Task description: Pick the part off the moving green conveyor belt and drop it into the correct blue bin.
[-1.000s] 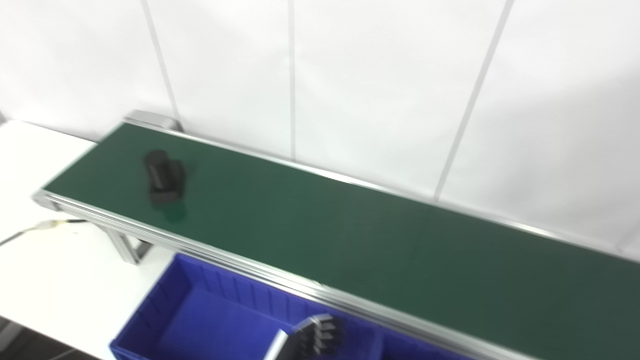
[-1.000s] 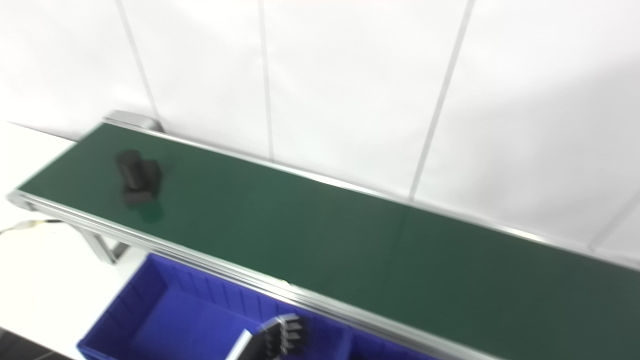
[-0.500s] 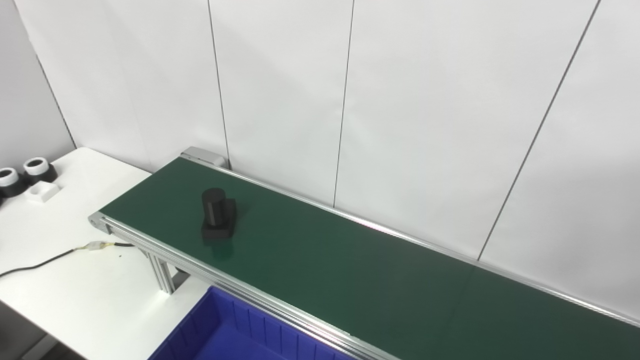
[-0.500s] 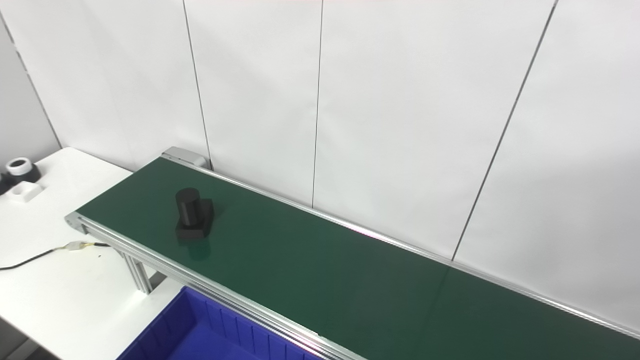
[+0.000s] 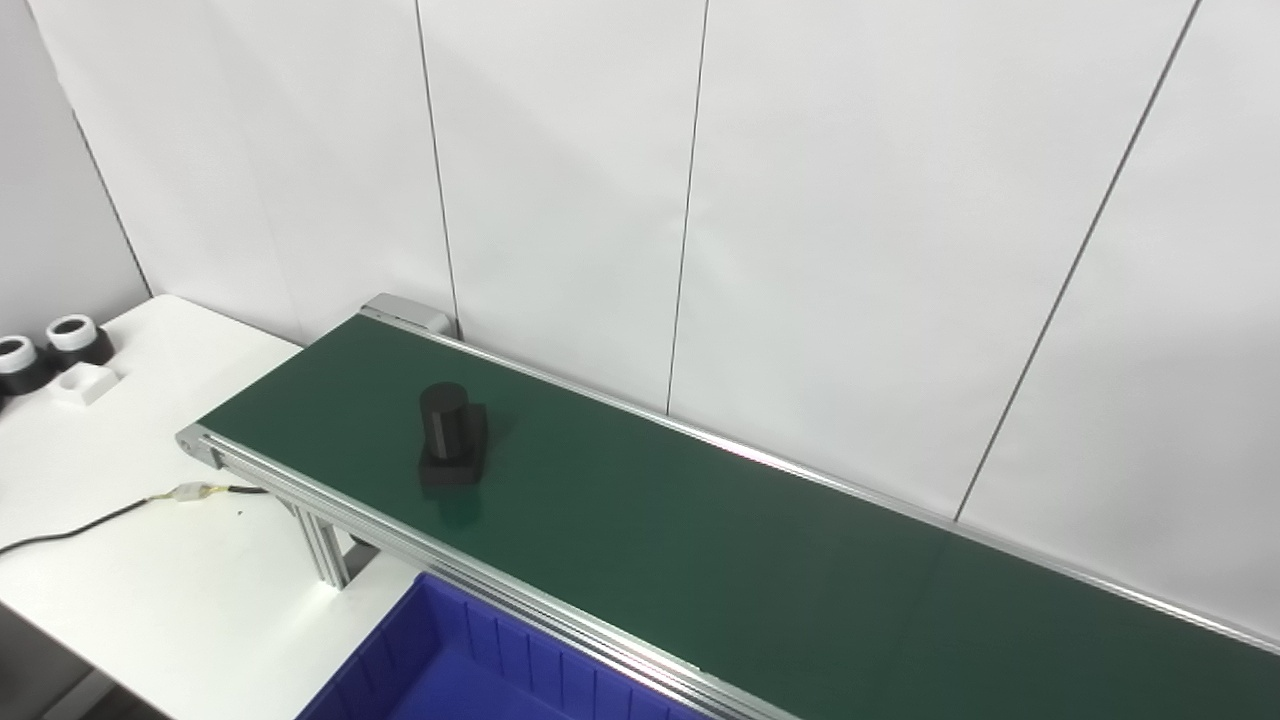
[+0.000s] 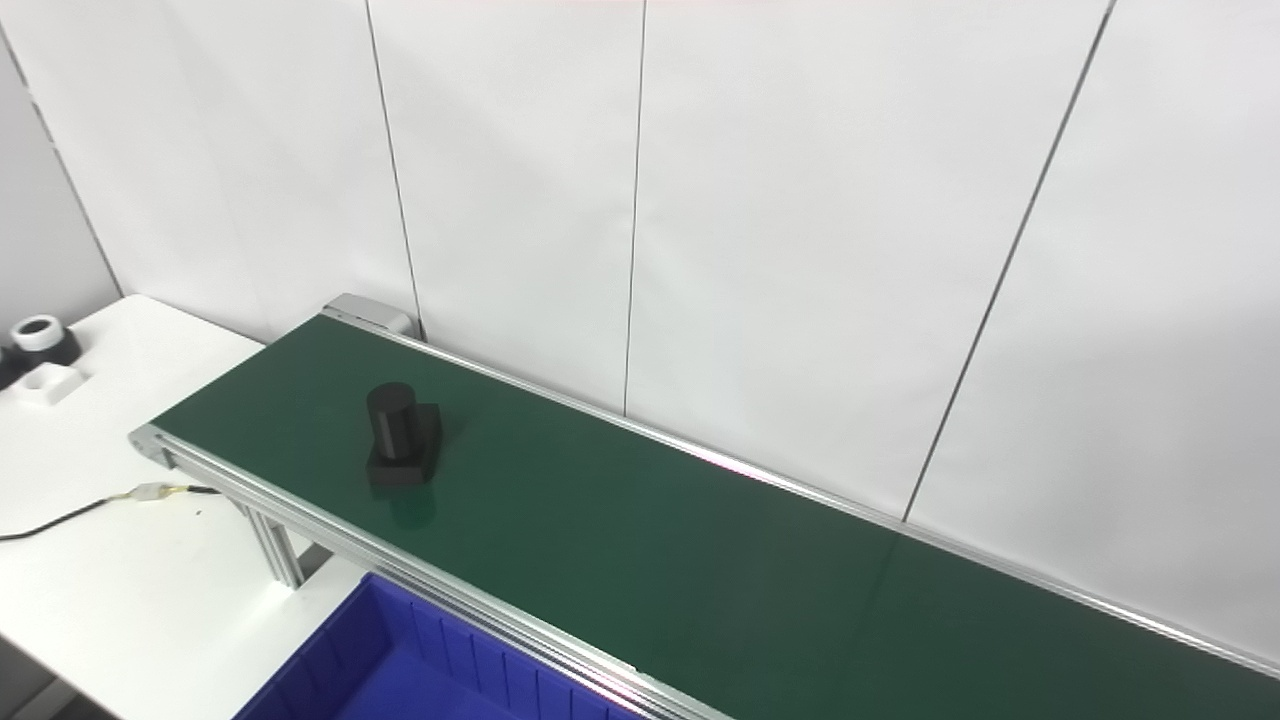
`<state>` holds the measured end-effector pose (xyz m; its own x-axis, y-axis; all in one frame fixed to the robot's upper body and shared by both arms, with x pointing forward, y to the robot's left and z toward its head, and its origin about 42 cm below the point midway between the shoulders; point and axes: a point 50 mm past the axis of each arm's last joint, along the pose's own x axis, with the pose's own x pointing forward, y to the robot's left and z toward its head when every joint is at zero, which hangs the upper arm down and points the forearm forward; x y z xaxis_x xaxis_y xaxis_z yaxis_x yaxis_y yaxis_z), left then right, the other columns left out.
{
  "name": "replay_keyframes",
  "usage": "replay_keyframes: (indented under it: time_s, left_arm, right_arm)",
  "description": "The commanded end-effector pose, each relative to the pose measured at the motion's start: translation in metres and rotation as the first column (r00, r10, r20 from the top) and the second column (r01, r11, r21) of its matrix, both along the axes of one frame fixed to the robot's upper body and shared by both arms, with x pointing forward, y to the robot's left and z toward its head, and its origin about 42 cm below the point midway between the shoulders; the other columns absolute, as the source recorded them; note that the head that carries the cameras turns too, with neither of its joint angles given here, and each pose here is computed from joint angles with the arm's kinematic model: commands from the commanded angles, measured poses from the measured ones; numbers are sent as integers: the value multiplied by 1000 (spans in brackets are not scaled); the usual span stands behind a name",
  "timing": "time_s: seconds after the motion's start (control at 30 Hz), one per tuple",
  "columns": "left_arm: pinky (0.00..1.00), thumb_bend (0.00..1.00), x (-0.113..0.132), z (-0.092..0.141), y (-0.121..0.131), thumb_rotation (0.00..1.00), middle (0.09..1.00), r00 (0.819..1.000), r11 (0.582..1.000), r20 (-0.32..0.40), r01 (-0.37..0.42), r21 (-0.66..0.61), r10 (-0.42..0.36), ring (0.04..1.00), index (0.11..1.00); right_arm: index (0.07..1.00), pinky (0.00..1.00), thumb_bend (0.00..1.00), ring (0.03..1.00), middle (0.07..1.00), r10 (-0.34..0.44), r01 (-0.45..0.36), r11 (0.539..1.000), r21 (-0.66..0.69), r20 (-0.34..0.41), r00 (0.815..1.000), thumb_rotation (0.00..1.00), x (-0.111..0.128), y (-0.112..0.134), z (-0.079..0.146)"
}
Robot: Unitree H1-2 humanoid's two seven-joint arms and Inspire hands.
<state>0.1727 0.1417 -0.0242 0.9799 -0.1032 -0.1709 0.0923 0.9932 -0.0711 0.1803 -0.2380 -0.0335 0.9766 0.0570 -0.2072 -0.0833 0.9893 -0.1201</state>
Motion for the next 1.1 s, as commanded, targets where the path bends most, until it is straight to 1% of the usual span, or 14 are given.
replay_keyframes:
  time_s: [0.0, 0.5, 0.63, 0.77, 0.93, 1.07]
  left_arm:
    - [581, 823, 6, 8, -2, 0, 678, 998, 1000, 67, 2, -6, -1, 636, 706]
    - [591, 827, 2, 10, 0, 0, 680, 998, 1000, 69, -4, -5, 5, 637, 698]
    - [587, 835, 1, 8, 1, 0, 683, 998, 1000, 63, -3, -8, 3, 641, 703]
    - [585, 837, 1, 8, 1, 0, 686, 998, 1000, 65, -3, -1, 3, 637, 710]
    - [588, 835, 3, 9, 2, 0, 686, 998, 1000, 64, -5, -9, 6, 638, 712]
    - [593, 825, 3, 9, 1, 0, 689, 998, 1000, 67, -2, -5, 2, 641, 712]
  right_arm:
    - [842, 653, 606, 726, 799, -1, 0, 1000, 5, 83, 997, 0, 7, 2, 10]
    - [844, 643, 599, 733, 807, 5, -7, 1000, 18, 84, 996, 0, 5, 5, 11]
    - [840, 643, 604, 726, 796, 4, -5, 1000, 17, 80, 997, 0, 4, 5, 10]
    - [827, 610, 606, 705, 784, 9, -10, 1000, 17, 82, 997, 0, 5, 6, 10]
    - [823, 623, 605, 702, 780, 15, -16, 1000, 8, 88, 996, 0, 7, 7, 11]
    - [820, 605, 605, 702, 780, 15, -17, 1000, 19, 88, 996, 0, 8, 7, 11]
